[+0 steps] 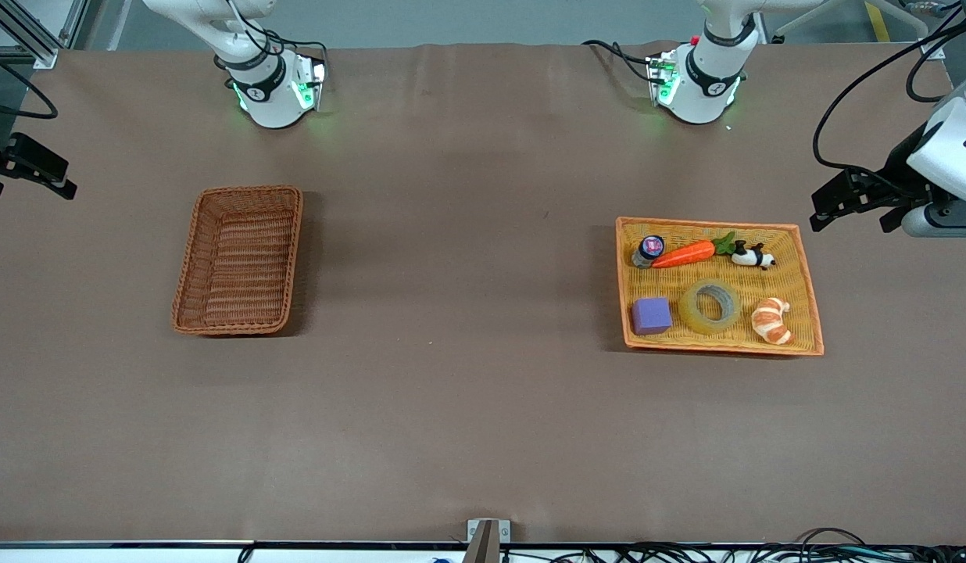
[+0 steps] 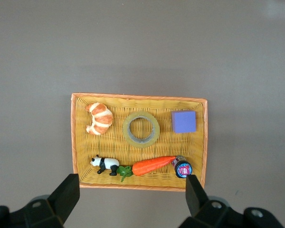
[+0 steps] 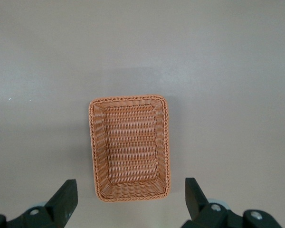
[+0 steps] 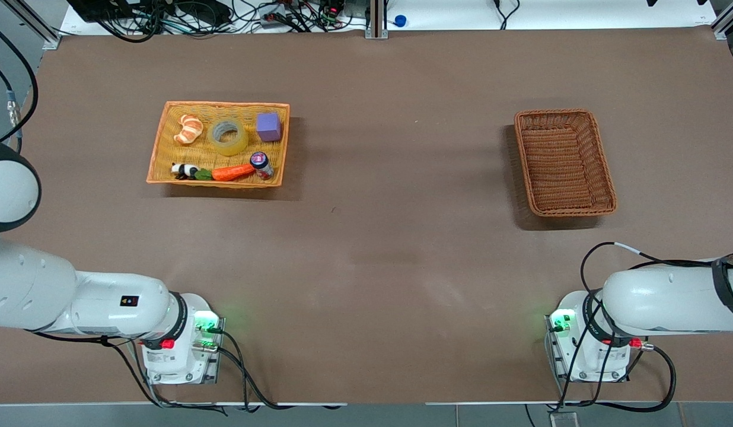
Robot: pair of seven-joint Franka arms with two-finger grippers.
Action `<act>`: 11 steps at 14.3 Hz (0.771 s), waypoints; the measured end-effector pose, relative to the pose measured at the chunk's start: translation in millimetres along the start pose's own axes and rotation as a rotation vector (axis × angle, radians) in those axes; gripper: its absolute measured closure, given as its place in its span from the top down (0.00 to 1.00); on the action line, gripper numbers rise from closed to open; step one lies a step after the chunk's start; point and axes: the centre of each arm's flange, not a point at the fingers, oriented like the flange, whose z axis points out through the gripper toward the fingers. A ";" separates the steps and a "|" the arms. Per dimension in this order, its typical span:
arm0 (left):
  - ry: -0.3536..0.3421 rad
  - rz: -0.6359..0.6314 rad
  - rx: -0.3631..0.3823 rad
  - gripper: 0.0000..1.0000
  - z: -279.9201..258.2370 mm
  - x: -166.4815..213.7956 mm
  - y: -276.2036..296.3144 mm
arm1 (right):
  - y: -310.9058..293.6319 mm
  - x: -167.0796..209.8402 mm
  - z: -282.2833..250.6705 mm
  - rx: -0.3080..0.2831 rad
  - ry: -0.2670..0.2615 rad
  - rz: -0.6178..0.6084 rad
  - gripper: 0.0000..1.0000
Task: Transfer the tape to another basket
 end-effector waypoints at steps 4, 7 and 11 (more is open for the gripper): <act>0.001 0.003 0.000 0.99 0.4 0.6 1.8 | 1.0 -0.1 0.1 0.000 -0.001 0.002 1.00; 0.009 0.004 -0.001 1.00 -2.3 0.9 3.8 | 1.0 -0.5 0.4 0.000 -0.004 0.002 1.00; 0.004 -0.017 0.001 1.00 -0.6 1.1 -0.6 | 1.0 -0.5 0.4 0.000 -0.005 0.002 1.00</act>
